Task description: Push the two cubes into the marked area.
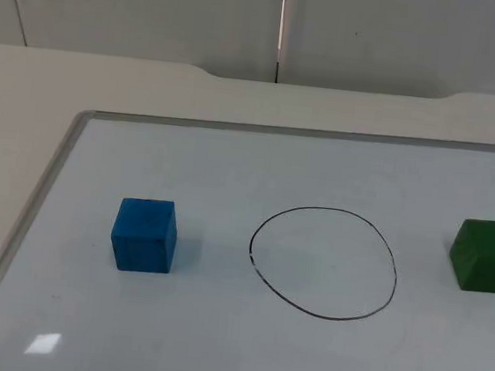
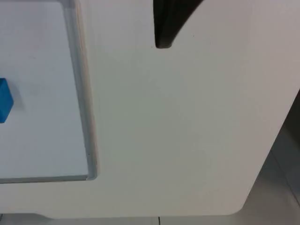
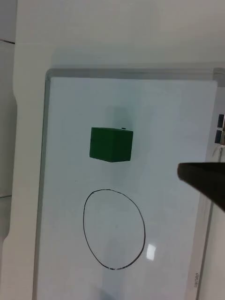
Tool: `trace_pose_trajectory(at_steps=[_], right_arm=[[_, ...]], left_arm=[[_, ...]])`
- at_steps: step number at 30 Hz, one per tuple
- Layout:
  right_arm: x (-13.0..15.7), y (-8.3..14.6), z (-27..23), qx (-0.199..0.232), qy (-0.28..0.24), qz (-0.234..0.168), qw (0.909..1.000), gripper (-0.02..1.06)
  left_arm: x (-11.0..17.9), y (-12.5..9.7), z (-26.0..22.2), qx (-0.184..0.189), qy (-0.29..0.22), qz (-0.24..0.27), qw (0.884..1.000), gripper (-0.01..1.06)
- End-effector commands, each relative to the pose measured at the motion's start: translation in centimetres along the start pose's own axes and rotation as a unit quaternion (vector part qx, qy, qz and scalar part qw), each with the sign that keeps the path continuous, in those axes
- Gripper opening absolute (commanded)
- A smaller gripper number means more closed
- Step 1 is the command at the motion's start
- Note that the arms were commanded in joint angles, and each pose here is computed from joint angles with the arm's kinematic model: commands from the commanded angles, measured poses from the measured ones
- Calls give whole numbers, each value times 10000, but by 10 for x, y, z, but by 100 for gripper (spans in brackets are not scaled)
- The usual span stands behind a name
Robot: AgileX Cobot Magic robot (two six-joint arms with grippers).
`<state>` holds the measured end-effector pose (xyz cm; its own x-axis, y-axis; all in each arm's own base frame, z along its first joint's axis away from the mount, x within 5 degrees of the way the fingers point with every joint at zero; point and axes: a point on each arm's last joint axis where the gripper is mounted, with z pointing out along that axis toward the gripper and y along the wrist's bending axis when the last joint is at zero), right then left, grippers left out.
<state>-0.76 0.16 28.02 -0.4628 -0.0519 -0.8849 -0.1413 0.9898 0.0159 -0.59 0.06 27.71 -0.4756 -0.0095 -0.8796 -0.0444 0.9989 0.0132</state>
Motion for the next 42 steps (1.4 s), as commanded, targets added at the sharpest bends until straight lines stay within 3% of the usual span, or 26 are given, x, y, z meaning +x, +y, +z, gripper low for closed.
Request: trace_pose_trajectory(at_steps=[1,16,22,34,42], right_arm=[[0,0,0,23,-41,-17,10000,105],[0,0,0,23,-41,-17,10000,105],[0,0,0,23,-32,-17,10000,105],[0,0,0,23,-32,-17,10000,105],[0,0,0,23,-41,-17,10000,105]], left_arm=[[-7,-2,-4,100,-158,-38,9998,105],[-33,-6,5,346,-119,-184,9992,104],[-42,-9,14,534,-101,-300,9981,89],[-63,-26,38,1450,-63,-307,9889,87],[-77,-39,63,2191,25,12,9757,87]])
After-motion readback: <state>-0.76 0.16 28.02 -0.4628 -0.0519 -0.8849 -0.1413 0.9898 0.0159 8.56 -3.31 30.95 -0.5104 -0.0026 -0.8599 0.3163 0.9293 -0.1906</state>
